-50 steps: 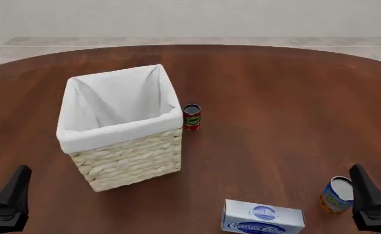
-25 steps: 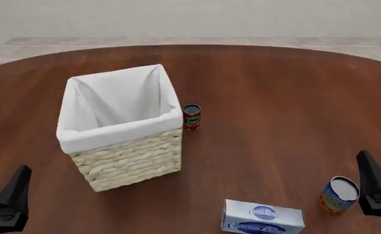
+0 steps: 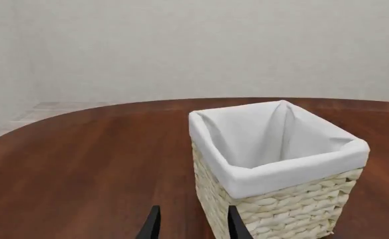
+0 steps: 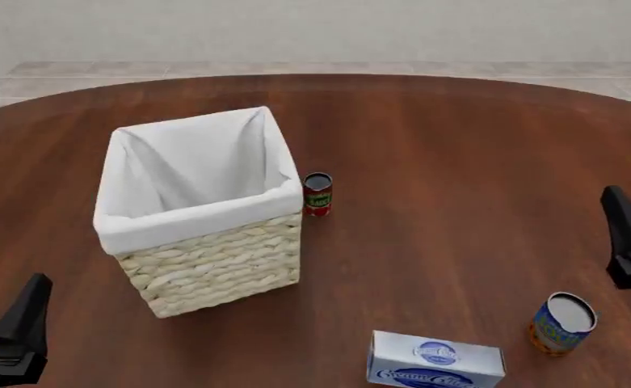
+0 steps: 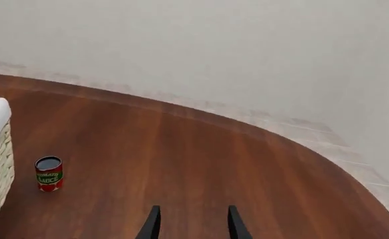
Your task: Pick up the cream cheese box, and put it in the basket.
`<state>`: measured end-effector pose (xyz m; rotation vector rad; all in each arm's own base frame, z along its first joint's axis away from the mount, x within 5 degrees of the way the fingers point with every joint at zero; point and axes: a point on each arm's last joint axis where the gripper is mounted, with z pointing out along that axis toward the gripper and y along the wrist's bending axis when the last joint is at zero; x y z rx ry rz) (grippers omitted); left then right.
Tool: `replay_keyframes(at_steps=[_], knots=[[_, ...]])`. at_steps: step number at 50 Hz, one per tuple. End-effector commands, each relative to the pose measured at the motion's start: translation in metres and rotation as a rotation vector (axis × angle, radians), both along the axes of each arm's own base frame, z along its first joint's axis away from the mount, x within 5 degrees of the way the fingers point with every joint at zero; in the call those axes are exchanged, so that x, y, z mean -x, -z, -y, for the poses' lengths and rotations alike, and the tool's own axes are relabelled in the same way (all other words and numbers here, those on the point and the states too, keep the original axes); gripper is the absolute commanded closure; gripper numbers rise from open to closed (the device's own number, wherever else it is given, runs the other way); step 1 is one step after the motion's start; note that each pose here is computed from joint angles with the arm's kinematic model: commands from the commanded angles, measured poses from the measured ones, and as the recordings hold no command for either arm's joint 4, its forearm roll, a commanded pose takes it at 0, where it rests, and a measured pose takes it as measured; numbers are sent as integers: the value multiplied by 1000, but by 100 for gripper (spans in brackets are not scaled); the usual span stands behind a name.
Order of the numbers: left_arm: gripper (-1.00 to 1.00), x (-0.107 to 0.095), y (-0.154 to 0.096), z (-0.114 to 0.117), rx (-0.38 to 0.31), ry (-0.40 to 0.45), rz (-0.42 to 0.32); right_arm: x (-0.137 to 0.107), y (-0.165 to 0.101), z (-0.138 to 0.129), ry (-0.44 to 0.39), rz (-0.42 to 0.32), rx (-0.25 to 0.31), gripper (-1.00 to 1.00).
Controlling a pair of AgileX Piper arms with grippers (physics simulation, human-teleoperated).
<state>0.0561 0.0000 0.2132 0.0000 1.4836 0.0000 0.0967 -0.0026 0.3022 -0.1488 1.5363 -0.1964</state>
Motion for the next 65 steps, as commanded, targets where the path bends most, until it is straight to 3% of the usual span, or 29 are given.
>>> replay_keyframes(at_steps=[1, 4, 5, 9, 13, 26, 34, 41, 53, 65], knots=[[-100, 0, 0, 0, 0, 0, 0, -25, -22, -6, -54, -71, 45, -100], [-100, 0, 0, 0, 0, 0, 0, -31, -24, -7, -63, -93, 63, -100], [-100, 0, 0, 0, 0, 0, 0, -37, -25, -14, -114, -122, 51, -100], [-100, 0, 0, 0, 0, 0, 0, -44, -29, -22, -170, -163, 69, -100], [-100, 0, 0, 0, 0, 0, 0, -46, -32, -24, -178, -173, 112, -100], [-100, 0, 0, 0, 0, 0, 0, -61, -50, -33, -227, -236, 159, -100], [-100, 0, 0, 0, 0, 0, 0, -69, -44, -40, -269, -297, 210, -100], [-100, 0, 0, 0, 0, 0, 0, -79, -43, -60, -364, -382, 209, -100], [-100, 0, 0, 0, 0, 0, 0, -80, -40, -79, -463, -458, 271, -100], [-100, 0, 0, 0, 0, 0, 0, -86, -21, -102, -550, -555, 283, -100]])
